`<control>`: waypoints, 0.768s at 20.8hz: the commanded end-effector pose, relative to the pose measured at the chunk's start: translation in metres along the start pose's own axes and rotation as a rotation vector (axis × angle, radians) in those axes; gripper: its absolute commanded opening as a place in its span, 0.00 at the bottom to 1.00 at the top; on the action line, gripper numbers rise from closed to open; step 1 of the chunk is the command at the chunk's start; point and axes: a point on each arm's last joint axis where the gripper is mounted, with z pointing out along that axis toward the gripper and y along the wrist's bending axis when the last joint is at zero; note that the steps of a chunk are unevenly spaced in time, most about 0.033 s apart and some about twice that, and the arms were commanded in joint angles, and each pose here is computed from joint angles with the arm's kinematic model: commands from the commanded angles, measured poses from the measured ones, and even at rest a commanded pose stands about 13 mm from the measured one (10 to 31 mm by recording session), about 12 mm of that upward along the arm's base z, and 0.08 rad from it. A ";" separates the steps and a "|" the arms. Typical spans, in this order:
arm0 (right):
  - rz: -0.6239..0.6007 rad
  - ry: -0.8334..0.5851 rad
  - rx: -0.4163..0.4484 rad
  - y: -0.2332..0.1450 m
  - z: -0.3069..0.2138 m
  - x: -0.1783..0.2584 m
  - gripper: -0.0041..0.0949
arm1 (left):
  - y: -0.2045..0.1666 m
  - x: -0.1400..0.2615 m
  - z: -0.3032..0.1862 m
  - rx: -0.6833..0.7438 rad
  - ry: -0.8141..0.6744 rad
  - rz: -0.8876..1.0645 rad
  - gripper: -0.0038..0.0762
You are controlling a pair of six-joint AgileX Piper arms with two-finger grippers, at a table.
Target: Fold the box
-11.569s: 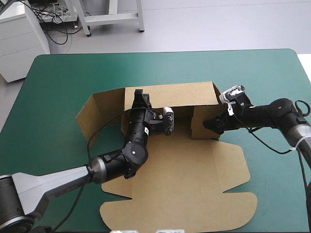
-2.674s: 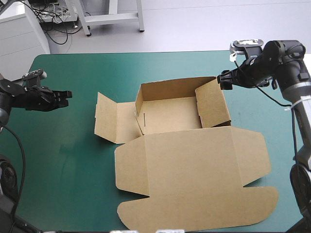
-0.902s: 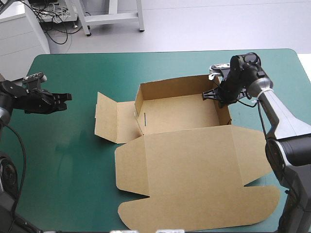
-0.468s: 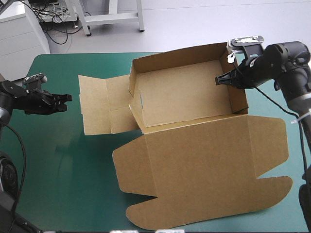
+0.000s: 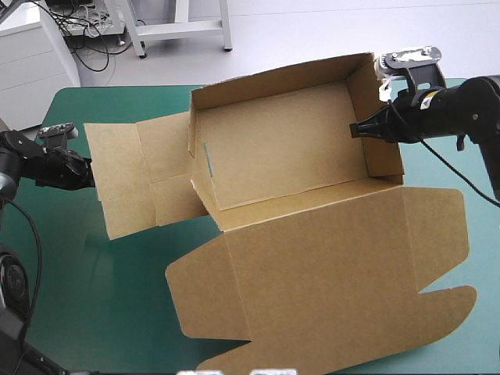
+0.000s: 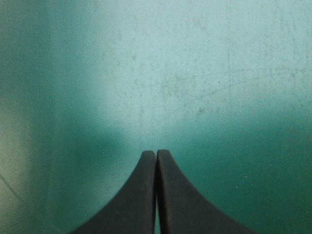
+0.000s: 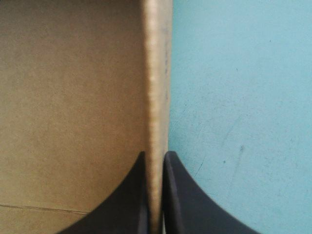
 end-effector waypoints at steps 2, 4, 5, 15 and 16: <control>0.004 -0.076 -0.020 0.005 -0.023 -0.003 0.04 | -0.010 -0.007 -0.021 0.012 -0.077 0.018 0.15; -0.012 -0.075 0.021 0.001 -0.023 -0.003 0.04 | -0.012 -0.004 -0.021 0.027 -0.042 0.019 0.36; -0.010 -0.073 0.038 -0.001 -0.023 -0.003 0.04 | -0.012 -0.002 -0.021 0.033 -0.022 0.021 0.46; 0.007 -0.138 -0.011 0.002 -0.014 -0.012 0.02 | -0.051 -0.009 -0.024 0.384 -0.076 -0.065 0.75; 0.008 -0.143 -0.010 0.001 -0.011 -0.014 0.02 | -0.059 -0.010 -0.021 0.383 -0.079 -0.049 0.75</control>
